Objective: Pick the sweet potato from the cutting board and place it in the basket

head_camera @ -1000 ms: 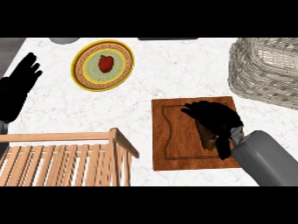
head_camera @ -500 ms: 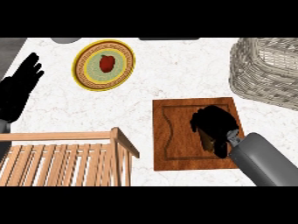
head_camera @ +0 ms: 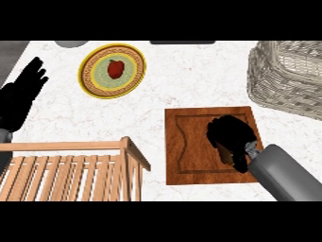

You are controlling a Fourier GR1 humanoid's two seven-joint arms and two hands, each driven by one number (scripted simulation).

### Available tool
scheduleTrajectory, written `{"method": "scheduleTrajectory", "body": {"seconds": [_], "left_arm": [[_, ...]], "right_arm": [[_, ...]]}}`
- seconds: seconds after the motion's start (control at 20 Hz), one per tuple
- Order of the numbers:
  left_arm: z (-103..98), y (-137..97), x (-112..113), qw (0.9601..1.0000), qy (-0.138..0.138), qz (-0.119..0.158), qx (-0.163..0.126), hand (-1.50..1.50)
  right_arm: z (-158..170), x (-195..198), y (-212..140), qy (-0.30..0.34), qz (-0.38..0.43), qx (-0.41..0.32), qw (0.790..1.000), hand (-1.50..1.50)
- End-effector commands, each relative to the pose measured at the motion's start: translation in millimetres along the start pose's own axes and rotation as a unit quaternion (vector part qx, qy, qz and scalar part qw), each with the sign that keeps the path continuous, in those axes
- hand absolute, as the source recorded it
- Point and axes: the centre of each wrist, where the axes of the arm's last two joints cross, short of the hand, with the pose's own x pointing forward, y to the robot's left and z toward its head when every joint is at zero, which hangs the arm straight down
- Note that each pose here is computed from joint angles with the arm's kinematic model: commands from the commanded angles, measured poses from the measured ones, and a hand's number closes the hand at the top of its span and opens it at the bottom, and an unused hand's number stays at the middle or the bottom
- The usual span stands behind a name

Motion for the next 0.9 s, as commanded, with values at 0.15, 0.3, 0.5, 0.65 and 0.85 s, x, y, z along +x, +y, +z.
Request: {"method": "scheduleTrajectory", "body": {"seconds": [0.15,0.3,0.5,0.65,0.85], "left_arm": [[21.6,7.0,-42.6,0.9990,0.042,0.012,0.011,0.00],[24.2,4.5,-42.9,0.9990,0.041,0.016,0.006,0.00],[24.4,7.8,-38.8,0.9988,0.042,0.024,0.008,0.00],[21.8,-1.7,-41.7,0.9991,0.037,0.020,0.000,0.00],[28.5,1.7,-40.1,0.9989,0.042,0.018,0.007,0.00]], "right_arm": [[0.0,57.2,31.3,0.055,-0.203,-0.077,0.974,1.50],[6.4,76.7,39.4,0.081,-0.301,-0.139,0.940,1.50],[18.9,107.7,23.8,0.055,-0.412,-0.215,0.884,1.50],[41.5,116.7,5.4,0.001,-0.454,-0.294,0.841,1.50],[87.1,134.1,-24.5,-0.039,-0.463,-0.401,0.789,1.50]]}}
